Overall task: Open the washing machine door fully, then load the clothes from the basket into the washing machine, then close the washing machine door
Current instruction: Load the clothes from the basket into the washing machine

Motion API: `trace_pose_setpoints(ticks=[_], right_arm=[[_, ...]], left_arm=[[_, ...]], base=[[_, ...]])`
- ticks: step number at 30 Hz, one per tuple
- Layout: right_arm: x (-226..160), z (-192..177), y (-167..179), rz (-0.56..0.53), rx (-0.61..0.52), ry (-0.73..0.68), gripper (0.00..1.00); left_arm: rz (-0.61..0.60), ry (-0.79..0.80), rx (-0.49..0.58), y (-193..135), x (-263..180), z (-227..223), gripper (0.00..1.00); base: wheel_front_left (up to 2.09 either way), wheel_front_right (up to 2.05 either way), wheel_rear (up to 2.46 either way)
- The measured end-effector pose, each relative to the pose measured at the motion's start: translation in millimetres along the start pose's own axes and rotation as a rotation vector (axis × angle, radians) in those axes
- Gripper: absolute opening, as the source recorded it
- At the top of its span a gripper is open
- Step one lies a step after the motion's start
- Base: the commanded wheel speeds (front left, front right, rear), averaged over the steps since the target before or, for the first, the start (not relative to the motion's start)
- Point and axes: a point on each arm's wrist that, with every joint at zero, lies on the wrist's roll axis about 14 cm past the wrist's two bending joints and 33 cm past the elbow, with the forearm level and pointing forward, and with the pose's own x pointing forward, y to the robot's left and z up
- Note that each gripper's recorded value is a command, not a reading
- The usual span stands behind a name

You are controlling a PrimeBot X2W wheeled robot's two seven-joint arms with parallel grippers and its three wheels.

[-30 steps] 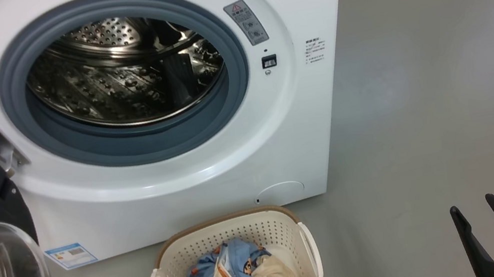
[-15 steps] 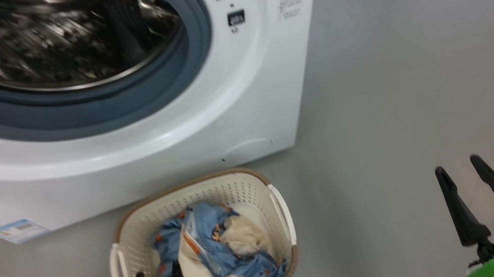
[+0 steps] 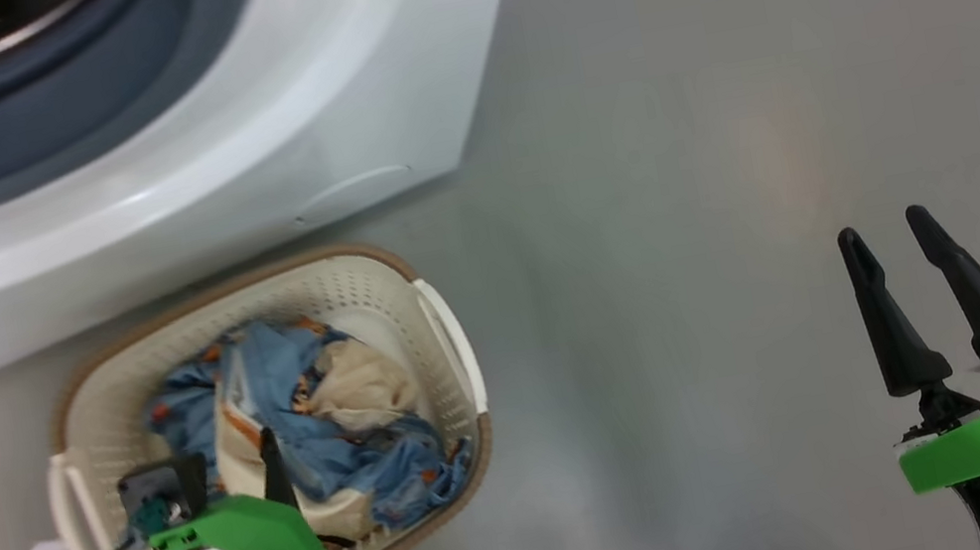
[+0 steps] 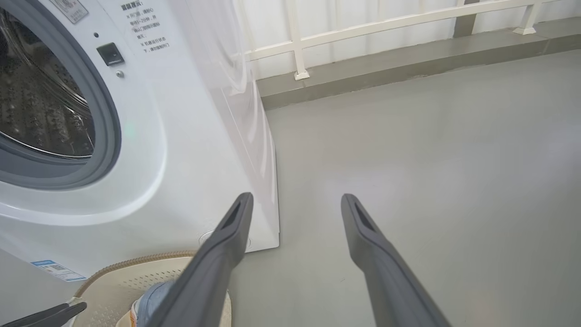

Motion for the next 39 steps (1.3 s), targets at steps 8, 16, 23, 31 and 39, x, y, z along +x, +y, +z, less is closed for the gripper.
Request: trace_pose_setpoints(ticks=[8, 16, 23, 31, 39], right_arm=[[6, -17, -25, -0.071, -0.023, 0.054, 1.00], [16, -36, -38, -0.091, -0.061, 0.112, 1.00], [24, -54, -39, -0.064, -0.088, 0.162, 1.00], [35, -68, -34, -0.028, -0.098, 0.189, 1.00], [37, -75, -46, -0.048, -0.120, 0.210, 1.00]], left_arm=[[-0.024, 0.153, 0.014, -2, 44, -42, 1.00], [0.049, 0.263, 0.004, 11, 79, -72, 1.00], [0.074, 0.339, 0.024, 20, 91, -96, 1.00], [0.092, 0.348, 0.038, 29, 109, -95, 1.00], [0.076, 0.369, 0.058, 24, 127, -101, 1.00]], base=[[0.00, 0.00, 0.00], [0.00, 0.00, 0.00], [0.00, 0.00, 0.00], [0.00, 0.00, 0.00], [0.00, 0.00, 0.00]])
